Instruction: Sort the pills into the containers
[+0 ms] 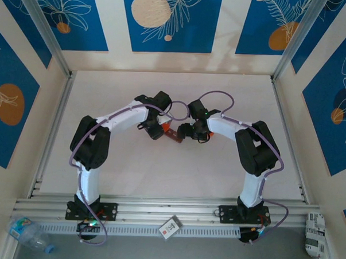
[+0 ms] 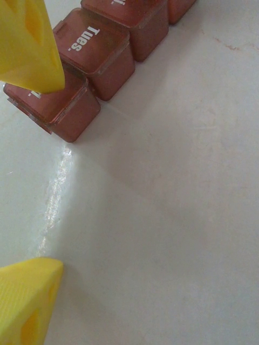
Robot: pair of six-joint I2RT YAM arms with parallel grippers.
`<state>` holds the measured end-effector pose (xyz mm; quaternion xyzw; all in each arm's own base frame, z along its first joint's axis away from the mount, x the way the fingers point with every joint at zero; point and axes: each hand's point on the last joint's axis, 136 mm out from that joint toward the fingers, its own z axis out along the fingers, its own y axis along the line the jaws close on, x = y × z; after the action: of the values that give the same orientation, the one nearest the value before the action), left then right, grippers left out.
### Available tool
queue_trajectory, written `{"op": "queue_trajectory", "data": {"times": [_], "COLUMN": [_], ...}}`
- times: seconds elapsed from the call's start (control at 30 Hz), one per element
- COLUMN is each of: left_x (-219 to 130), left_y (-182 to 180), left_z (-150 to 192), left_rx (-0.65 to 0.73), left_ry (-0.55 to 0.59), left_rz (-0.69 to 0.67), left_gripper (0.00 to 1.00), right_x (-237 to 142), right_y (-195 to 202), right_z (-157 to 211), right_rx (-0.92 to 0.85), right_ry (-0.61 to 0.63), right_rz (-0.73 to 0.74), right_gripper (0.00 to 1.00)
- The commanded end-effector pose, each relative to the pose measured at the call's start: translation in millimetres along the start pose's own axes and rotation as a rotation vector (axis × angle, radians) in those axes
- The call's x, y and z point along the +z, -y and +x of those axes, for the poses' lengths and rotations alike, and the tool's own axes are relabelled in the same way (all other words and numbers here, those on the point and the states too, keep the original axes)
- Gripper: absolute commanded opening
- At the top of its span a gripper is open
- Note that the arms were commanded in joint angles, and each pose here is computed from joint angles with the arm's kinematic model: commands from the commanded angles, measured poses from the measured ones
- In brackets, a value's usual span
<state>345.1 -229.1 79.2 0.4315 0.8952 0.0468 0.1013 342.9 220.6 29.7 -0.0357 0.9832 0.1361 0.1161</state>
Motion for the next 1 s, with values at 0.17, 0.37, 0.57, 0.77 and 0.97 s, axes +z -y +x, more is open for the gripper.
{"op": "queue_trajectory", "data": {"times": [0.17, 0.37, 0.57, 0.77, 0.97], "left_x": [-3.6, -2.3, 0.3, -0.1, -3.8], "left_y": [0.1, -1.2, -1.3, -1.4, -0.8], "left_z": [-3.1, -2.5, -1.3, -2.5, -3.1], "left_rx": [0.044, 0.066, 0.076, 0.080, 0.089], "left_ry": [-0.027, -0.051, -0.067, -0.071, -0.078], "left_rz": [-0.020, -0.030, -0.033, -0.033, -0.026], "left_gripper": [0.00, 0.00, 0.00, 0.00, 0.00], "right_x": [13.8, 13.9, 14.9, 15.0, 15.2], "right_y": [8.2, 8.1, 8.1, 8.4, 8.8], "right_z": [17.2, 17.0, 18.0, 18.0, 18.0], "right_rx": [0.020, 0.020, 0.023, 0.023, 0.024], "right_ry": [-0.065, -0.066, -0.069, -0.068, -0.069], "right_rz": [0.017, 0.017, 0.015, 0.017, 0.018], "right_gripper": [0.80, 0.80, 0.80, 0.80, 0.80]}}
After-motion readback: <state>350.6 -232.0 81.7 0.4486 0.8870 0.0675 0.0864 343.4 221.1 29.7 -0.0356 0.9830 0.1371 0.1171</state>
